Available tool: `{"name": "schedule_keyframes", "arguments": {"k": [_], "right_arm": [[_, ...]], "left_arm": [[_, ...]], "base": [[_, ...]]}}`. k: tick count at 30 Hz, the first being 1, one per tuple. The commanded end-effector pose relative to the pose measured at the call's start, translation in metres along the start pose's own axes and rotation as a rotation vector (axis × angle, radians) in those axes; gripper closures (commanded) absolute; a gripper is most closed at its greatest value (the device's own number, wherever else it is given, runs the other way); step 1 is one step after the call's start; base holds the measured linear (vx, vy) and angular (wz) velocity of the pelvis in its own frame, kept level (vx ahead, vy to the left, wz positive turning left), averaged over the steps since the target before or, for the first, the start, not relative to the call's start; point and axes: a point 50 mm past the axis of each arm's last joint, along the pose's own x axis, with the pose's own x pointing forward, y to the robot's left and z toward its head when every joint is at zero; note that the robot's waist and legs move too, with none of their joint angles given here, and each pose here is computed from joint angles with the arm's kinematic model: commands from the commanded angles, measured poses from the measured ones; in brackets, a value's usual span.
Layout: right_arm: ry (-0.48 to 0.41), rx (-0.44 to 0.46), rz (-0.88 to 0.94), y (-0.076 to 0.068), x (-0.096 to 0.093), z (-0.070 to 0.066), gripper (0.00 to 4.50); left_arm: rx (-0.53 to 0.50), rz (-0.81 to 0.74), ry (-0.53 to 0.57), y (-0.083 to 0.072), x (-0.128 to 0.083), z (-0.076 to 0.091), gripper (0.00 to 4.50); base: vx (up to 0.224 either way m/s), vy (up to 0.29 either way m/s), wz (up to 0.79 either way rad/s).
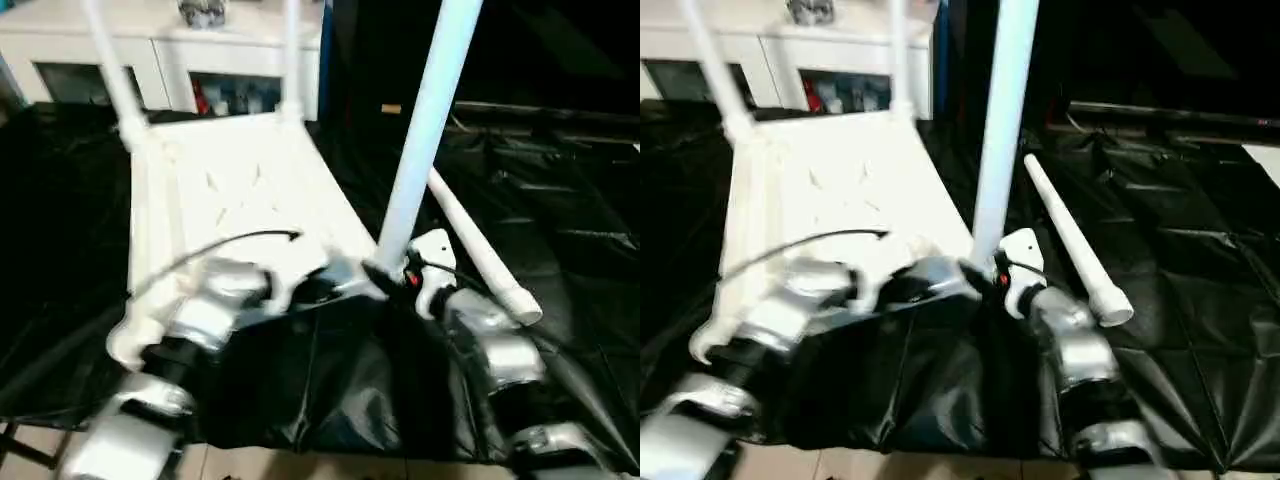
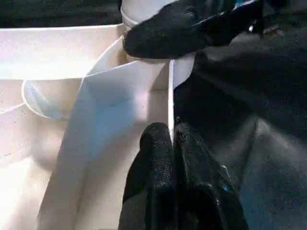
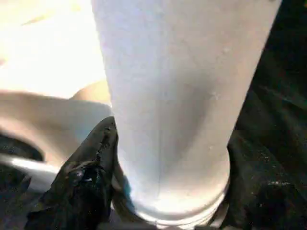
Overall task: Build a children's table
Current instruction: Rotate leg to tighten
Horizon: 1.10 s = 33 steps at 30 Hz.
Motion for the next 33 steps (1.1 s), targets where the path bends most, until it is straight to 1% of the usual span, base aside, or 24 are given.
{"name": "schedule_keyframes", "arguments": {"k": [1, 2, 3, 4, 5, 6, 8, 9, 10, 11, 12, 13, 14, 15, 18, 19, 21, 25, 26, 27, 28, 31, 33], "right_arm": [[0.051, -0.029, 0.019, 0.037, 0.013, -0.013, 1.82], [0.051, -0.029, 0.019, 0.037, 0.013, -0.013, 1.47], [0.036, -0.057, 0.026, 0.039, 0.014, -0.010, 1.47], [0.014, -0.050, 0.023, 0.040, 0.014, -0.007, 1.26], [0.003, -0.051, 0.017, 0.038, 0.014, -0.004, 1.09], [0.000, -0.055, 0.007, 0.035, 0.013, -0.003, 1.06], [-0.020, -0.073, 0.019, 0.024, 0.009, 0.001, 0.98], [-0.029, -0.077, 0.024, 0.021, 0.008, 0.003, 0.72], [-0.040, -0.082, 0.035, 0.018, 0.006, 0.004, 0.65], [-0.039, -0.111, 0.074, 0.012, 0.001, 0.006, 0.65], [-0.034, -0.127, 0.099, 0.009, -0.001, 0.007, 0.65], [-0.028, -0.127, 0.135, 0.008, -0.003, 0.007, 0.65], [-0.027, -0.121, 0.153, 0.007, -0.005, 0.008, 0.65], [-0.030, -0.104, 0.223, 0.007, -0.008, 0.009, 0.65], [-0.024, -0.139, 0.320, 0.007, -0.014, 0.010, 0.65], [-0.012, -0.177, 0.411, 0.006, -0.020, 0.010, 0.65], [0.022, -0.214, 0.527, 0.006, -0.028, 0.009, 0.65], [0.058, -0.232, 0.620, 0.005, -0.034, 0.008, 0.65], [0.089, -0.244, 0.670, 0.004, -0.037, 0.007, 0.65], [0.089, -0.244, 0.670, 0.004, -0.037, 0.007, 0.81], [0.151, -0.270, 0.746, 0.003, -0.041, 0.006, 0.93], [0.157, -0.274, 0.756, 0.002, -0.041, 0.006, 1.06], [0.162, -0.269, 0.775, 0.001, -0.042, 0.008, 1.34]], "left_arm": [[0.015, -0.091, -0.037, -0.034, 0.035, 0.016, 4.50], [0.015, -0.091, -0.037, -0.034, 0.035, 0.016, 4.50], [0.020, -0.091, -0.035, -0.035, 0.037, 0.017, 4.50], [0.023, -0.093, -0.037, -0.036, 0.038, 0.017, 4.50], [0.025, -0.097, -0.037, -0.036, 0.038, 0.017, 4.50], [0.026, -0.097, -0.037, -0.036, 0.037, 0.018, 4.50], [0.036, -0.103, -0.044, -0.032, 0.031, 0.016, 4.50], [0.039, -0.102, -0.045, -0.030, 0.028, 0.015, 4.50], [0.051, -0.101, -0.052, -0.028, 0.026, 0.015, 4.50], [0.052, -0.113, -0.058, -0.025, 0.019, 0.012, 4.50], [0.064, -0.122, -0.063, -0.023, 0.016, 0.011, 4.50], [0.084, -0.146, -0.075, -0.023, 0.012, 0.011, 4.50], [0.097, -0.161, -0.083, -0.023, 0.010, 0.011, 4.50], [0.098, -0.202, -0.093, -0.024, 0.005, 0.009, 4.50], [0.115, -0.243, -0.083, -0.022, -0.003, 0.005, 4.50], [0.131, -0.275, -0.066, -0.020, -0.011, 0.001, 4.50], [0.143, -0.308, -0.037, -0.016, -0.021, -0.006, 4.50], [0.158, -0.332, -0.012, -0.013, -0.027, -0.010, 4.50], [0.169, -0.352, 0.001, -0.012, -0.031, -0.012, 4.50], [0.169, -0.352, 0.001, -0.012, -0.031, -0.012, 4.50], [0.178, -0.401, 0.014, -0.012, -0.037, -0.013, 4.50], [0.182, -0.409, 0.017, -0.012, -0.038, -0.013, 4.50], [0.190, -0.436, 0.017, -0.013, -0.039, -0.013, 4.50]], "base": [[0.000, 0.000, 0.00], [0.000, 0.000, 0.00], [0.000, 0.000, 0.00], [0.000, 0.000, 0.00], [0.000, 0.000, 0.00], [0.000, 0.000, 0.00], [0.000, 0.000, 0.00], [0.000, 0.000, 0.00], [0.000, 0.000, 0.00], [0.000, 0.000, 0.00], [0.000, 0.000, 0.00], [0.000, 0.000, 0.00], [0.000, 0.000, 0.00], [0.000, 0.000, 0.00], [0.000, 0.000, 0.00], [0.000, 0.000, 0.00], [0.000, 0.000, 0.00], [0.000, 0.000, 0.00], [0.000, 0.000, 0.00], [0.000, 0.000, 0.00], [0.000, 0.000, 0.00], [0.000, 0.000, 0.00], [0.000, 0.000, 0.00]]}}
